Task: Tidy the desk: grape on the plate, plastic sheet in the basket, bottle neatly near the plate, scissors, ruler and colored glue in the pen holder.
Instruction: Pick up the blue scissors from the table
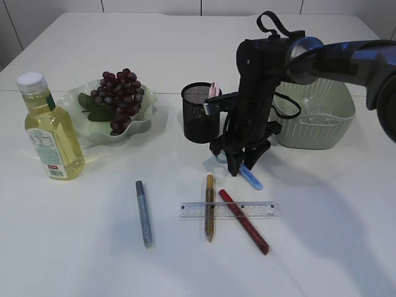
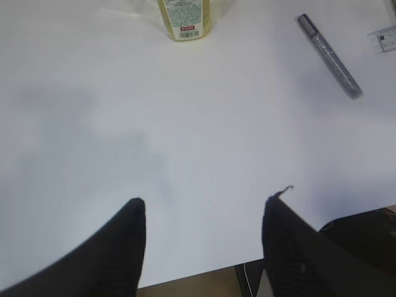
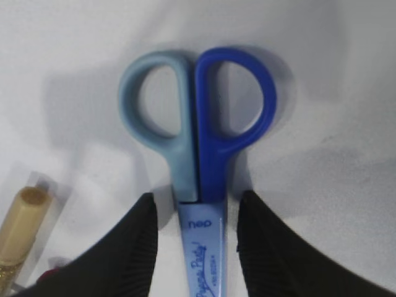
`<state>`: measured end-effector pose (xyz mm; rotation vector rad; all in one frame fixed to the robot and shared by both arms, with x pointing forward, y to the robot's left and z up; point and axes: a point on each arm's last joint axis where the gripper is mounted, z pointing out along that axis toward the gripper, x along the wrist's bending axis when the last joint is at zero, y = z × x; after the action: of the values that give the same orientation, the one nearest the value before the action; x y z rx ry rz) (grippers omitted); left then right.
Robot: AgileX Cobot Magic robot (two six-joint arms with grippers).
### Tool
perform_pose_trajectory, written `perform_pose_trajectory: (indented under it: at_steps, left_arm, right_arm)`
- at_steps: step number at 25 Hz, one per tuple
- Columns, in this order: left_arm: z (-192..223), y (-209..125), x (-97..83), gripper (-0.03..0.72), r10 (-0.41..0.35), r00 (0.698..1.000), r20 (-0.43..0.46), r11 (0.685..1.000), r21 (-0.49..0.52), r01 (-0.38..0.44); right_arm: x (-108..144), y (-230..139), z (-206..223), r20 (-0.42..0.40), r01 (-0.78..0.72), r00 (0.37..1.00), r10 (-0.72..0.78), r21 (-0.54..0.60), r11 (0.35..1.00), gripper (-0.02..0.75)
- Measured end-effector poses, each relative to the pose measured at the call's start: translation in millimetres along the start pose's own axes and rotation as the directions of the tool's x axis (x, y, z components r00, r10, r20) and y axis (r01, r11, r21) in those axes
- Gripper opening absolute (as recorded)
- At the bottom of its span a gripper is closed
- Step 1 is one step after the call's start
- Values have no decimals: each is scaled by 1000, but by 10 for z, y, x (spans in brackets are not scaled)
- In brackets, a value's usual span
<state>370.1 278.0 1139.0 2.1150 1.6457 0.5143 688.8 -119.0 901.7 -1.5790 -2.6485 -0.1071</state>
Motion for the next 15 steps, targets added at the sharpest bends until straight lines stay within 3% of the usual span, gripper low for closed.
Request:
perform_pose_trajectory:
  at_steps: [6,15]
  left_arm:
    - [0,-1,0,434,0,1000,0,1000,1,0]
    - [0,-1,0,434,0,1000,0,1000,1,0]
  right_arm:
    - [0,0,3,0,2,1000,-2,1,1000,345]
    - [-1,0,11,0,2,1000,-2,2,1000,228]
